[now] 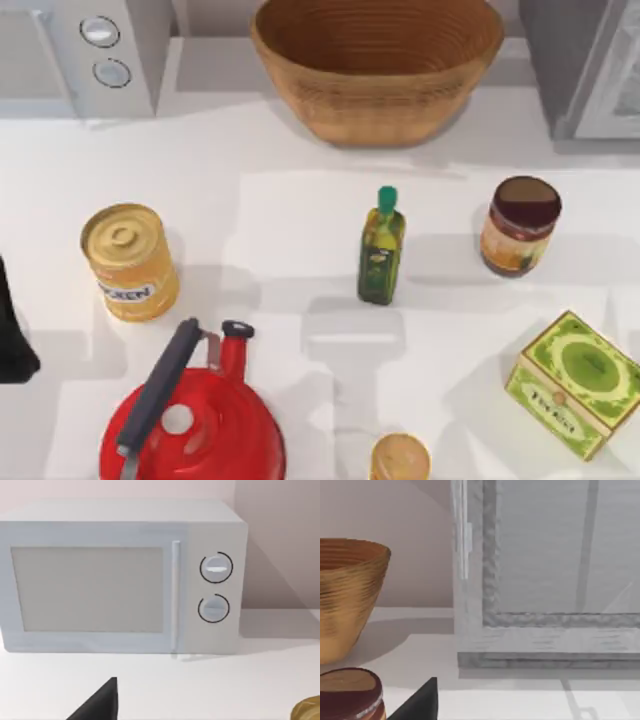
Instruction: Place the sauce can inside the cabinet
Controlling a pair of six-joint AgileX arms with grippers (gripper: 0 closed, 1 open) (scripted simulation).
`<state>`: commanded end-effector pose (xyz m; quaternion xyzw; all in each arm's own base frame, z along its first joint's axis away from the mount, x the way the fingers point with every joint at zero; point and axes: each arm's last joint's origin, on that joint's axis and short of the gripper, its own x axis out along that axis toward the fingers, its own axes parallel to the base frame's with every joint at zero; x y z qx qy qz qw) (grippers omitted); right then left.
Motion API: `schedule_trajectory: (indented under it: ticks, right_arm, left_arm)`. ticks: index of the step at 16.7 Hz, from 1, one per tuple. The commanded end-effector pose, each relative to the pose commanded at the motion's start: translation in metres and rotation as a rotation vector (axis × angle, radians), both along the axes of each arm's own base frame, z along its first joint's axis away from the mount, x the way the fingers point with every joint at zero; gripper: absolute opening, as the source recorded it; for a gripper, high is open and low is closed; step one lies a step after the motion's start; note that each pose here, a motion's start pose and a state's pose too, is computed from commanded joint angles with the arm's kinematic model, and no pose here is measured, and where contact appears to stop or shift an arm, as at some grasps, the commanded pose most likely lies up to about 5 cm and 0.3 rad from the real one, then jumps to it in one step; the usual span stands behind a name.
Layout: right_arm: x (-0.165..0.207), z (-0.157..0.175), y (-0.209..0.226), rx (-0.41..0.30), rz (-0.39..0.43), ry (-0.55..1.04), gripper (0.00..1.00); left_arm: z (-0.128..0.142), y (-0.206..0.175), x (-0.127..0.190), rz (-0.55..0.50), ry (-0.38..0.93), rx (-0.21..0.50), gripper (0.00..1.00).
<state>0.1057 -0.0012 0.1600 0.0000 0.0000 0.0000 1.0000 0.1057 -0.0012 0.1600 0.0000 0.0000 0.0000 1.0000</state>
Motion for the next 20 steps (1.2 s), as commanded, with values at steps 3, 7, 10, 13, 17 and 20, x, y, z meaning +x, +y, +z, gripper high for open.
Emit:
schedule_trajectory:
  ticks: [3,7,10,13,17,20]
  right_arm:
    - [0.0,0.001,0.0,-0.01,0.006,0.01,1.0]
    - [0.003,0.02,0.002,-0.143,0.098,0.141,1.0]
    - [0.015,0.043,0.004,-0.32,0.258,0.316,1.0]
    - [0.043,0.065,0.005,-0.498,0.52,0.506,1.0]
    - [0.108,0.075,0.001,-0.612,0.99,0.644,1.0]
    - [0.168,0.058,-0.008,-0.562,1.324,0.594,1.0]
  left_arm:
    - [0.0,0.0,0.0,0.0,0.0,0.0,1.0]
    - [0.0,0.0,0.0,0.0,0.0,0.0,1.0]
    - [0.0,0.0,0.0,0.0,0.0,0.0,1.0]
    - [0.0,0.0,0.0,0.0,0.0,0.0,1.0]
    - [0.0,0.0,0.0,0.0,0.0,0.0,1.0]
    - [0.0,0.0,0.0,0.0,0.0,0.0,1.0]
